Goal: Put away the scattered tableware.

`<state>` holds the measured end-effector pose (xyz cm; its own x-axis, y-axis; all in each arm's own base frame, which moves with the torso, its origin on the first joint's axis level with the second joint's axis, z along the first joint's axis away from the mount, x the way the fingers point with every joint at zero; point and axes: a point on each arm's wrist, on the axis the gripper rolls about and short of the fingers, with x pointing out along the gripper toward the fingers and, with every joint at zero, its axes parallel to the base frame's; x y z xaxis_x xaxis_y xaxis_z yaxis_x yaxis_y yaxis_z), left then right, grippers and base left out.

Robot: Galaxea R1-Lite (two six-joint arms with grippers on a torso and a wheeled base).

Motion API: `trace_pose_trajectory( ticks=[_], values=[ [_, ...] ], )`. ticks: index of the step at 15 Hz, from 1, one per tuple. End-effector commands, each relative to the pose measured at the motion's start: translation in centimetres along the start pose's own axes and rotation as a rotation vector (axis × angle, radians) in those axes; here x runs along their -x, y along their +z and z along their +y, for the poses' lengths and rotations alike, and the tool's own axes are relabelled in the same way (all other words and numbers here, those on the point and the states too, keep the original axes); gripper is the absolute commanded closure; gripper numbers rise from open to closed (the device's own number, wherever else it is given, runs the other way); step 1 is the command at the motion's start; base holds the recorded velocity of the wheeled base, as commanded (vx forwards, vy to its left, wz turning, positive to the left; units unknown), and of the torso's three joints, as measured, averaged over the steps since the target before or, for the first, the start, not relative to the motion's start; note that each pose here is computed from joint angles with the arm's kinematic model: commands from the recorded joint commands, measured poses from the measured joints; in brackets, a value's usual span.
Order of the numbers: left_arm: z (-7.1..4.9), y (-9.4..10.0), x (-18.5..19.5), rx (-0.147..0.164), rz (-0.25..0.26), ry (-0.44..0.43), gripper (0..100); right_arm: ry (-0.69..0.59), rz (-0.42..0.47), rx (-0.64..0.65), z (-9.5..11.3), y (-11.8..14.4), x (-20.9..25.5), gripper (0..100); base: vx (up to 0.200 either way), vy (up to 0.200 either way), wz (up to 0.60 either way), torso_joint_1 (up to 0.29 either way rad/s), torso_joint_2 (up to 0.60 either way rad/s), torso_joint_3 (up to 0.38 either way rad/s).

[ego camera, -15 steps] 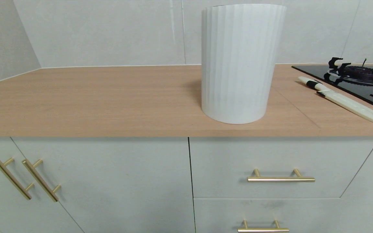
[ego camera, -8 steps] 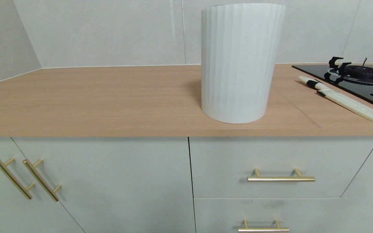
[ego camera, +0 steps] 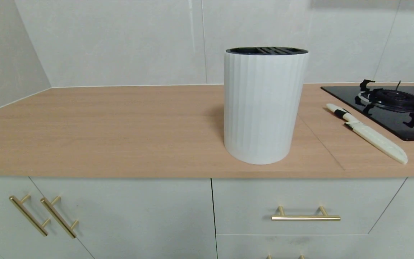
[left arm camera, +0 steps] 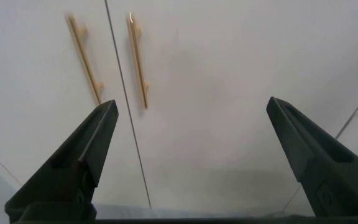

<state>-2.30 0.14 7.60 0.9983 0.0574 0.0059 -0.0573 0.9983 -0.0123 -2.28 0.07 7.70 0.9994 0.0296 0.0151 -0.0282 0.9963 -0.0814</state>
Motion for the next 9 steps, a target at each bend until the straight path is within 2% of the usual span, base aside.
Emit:
trace_pose_trajectory(
  ticks=[1,9],
  values=[
    [0.0,-0.01,-0.01,0.002,0.001,0.001,0,0.001,0.0,0.0,0.0,0.0,0.0,0,0.0,0.0,0.0,0.173,-0.49,-0.295],
    [0.0,-0.01,-0.01,0.0,0.001,0.001,0,0.0,0.0,0.0,0.0,0.0,0.0,0,0.0,0.0,0.0,0.191,-0.48,-0.285]
  ],
)
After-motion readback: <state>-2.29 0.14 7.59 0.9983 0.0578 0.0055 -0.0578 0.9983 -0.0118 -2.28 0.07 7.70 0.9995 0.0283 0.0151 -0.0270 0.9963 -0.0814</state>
